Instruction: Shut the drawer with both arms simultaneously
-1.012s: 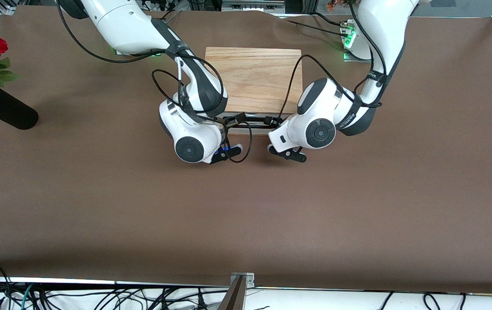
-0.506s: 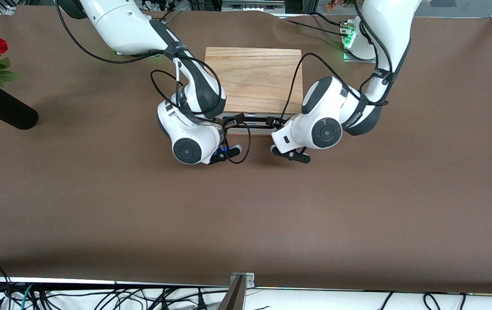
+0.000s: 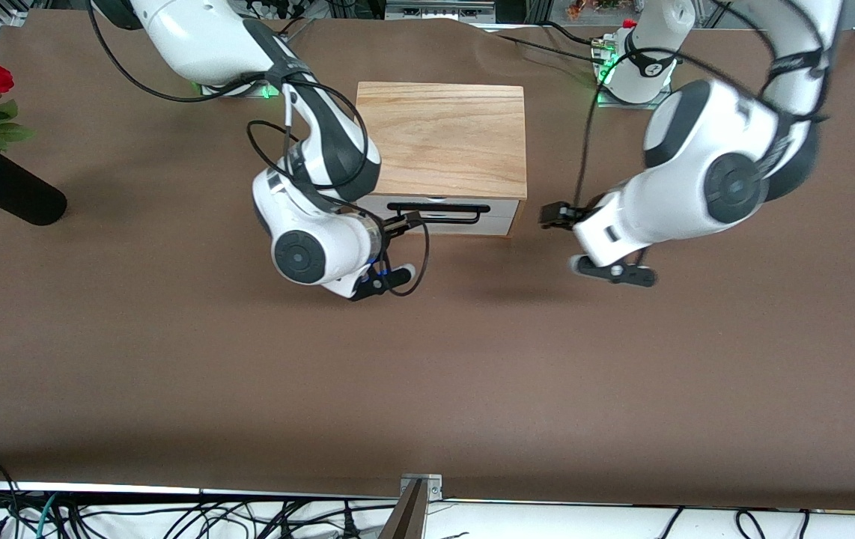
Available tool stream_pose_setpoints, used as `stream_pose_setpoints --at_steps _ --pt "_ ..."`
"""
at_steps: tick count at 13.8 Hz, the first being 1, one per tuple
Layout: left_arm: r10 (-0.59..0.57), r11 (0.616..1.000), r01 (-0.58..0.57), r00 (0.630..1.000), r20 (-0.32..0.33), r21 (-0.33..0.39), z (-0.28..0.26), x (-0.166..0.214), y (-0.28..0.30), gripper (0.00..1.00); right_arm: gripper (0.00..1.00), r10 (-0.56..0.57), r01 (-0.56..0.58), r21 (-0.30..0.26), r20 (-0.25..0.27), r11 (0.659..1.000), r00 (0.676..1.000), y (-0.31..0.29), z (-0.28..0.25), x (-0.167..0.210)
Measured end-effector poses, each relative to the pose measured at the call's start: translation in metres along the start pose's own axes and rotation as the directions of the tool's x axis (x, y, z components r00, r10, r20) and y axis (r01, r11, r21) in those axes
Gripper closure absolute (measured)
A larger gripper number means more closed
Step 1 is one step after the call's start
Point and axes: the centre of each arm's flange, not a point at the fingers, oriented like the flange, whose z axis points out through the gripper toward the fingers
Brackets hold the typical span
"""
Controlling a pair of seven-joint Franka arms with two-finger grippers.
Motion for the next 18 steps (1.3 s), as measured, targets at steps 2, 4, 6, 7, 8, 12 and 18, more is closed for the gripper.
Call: stream_pose_setpoints --at_steps 2,4,6,7,8,12,18 --pt "-0.022 0.998 0.025 0.998 -0.058 0.052 -0.032 -0.008 -0.025 0.00 0.00 0.028 -0.029 -0.020 -0.082 0.999 0.996 0.023 -0.044 0.002" --pt "-0.052 0.993 0.063 0.993 -0.111 0.099 -0.059 -0.014 -0.054 0.00 0.00 0.012 -0.020 -0.047 -0.151 0.999 0.988 0.054 -0.085 0.001" --pt "-0.092 0.988 0.113 0.979 -0.181 0.109 -0.094 -0.019 -0.084 0.00 0.00 0.011 -0.024 -0.063 -0.196 0.998 0.980 0.088 -0.124 -0.005" --pt "-0.111 0.983 0.140 0.969 -0.220 0.118 -0.114 -0.021 -0.101 0.00 0.00 0.030 -0.044 -0.058 -0.213 0.997 0.977 0.108 -0.142 -0.010" --pt "-0.126 0.979 0.161 0.961 -0.247 0.125 -0.130 -0.026 -0.114 0.00 0.00 0.054 -0.067 -0.048 -0.229 0.997 0.972 0.130 -0.158 -0.014" --pt "-0.089 0.980 0.127 0.968 -0.235 0.152 -0.136 -0.054 -0.135 0.00 0.00 0.129 -0.152 -0.068 -0.267 0.986 0.955 0.198 -0.188 -0.023" --pt "-0.084 0.980 0.117 0.977 -0.196 0.162 -0.124 -0.078 -0.160 0.00 0.00 0.154 -0.240 -0.205 -0.365 0.949 0.918 0.233 -0.260 -0.070"
